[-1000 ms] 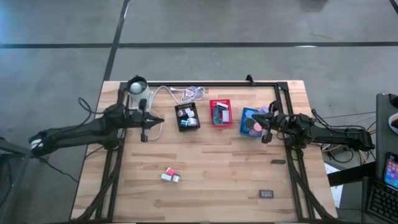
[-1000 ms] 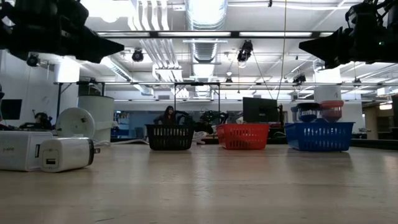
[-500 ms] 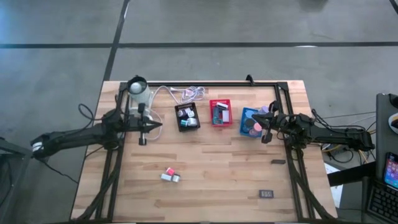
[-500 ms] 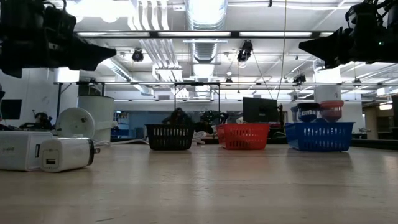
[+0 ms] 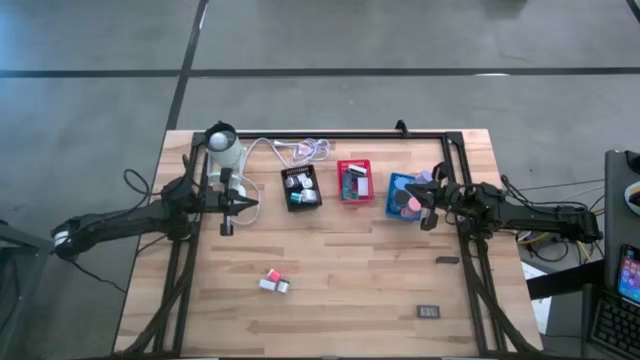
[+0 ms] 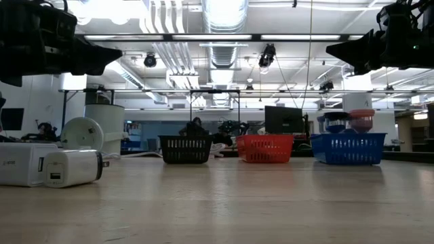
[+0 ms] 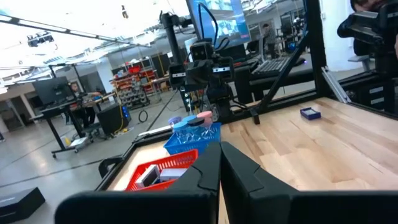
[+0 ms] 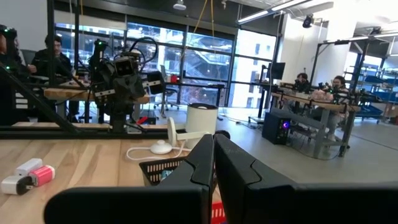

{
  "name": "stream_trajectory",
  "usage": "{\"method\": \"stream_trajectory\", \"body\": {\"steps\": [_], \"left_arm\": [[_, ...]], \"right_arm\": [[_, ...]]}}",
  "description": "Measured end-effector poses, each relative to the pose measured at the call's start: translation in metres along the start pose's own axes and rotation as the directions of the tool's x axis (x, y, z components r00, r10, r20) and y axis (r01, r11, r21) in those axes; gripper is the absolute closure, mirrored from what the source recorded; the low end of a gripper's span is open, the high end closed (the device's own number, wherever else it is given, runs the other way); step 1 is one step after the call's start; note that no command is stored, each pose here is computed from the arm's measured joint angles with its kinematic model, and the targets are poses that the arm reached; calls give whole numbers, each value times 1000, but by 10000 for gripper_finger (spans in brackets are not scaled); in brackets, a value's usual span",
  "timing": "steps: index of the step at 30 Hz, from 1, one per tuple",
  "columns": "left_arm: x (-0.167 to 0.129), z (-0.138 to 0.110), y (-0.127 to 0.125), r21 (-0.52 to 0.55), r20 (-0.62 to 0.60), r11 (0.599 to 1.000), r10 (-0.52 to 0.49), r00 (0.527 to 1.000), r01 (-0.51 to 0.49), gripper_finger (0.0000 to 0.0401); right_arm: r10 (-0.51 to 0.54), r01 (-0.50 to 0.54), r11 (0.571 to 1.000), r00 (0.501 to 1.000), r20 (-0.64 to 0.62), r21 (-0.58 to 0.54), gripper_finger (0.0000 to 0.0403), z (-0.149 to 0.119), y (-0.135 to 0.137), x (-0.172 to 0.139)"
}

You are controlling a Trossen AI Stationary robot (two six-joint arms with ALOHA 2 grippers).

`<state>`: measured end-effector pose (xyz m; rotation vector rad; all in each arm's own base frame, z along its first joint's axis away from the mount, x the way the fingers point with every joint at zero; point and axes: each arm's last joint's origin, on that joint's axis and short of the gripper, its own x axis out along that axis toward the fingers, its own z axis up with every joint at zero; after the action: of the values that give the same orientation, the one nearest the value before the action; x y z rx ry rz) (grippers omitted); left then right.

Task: Pick & Place Office items
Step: Put the violet digital clock into the red bin

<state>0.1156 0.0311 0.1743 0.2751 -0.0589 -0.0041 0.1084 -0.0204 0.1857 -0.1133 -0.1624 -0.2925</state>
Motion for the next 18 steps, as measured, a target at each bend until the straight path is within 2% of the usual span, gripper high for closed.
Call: {"method": "stream_trajectory", "body": {"steps": [15, 18], "left_arm": [[0, 0, 0, -15, 1, 1000, 12, 1000, -12, 393], [0, 0, 0, -17, 0, 1000, 13, 1000, -13, 391]], "right_arm": [[0, 0, 1000, 1000, -2, 2, 394, 0, 0, 0], [1, 0, 998, 1000, -5, 69, 394, -1, 0, 0]]}}
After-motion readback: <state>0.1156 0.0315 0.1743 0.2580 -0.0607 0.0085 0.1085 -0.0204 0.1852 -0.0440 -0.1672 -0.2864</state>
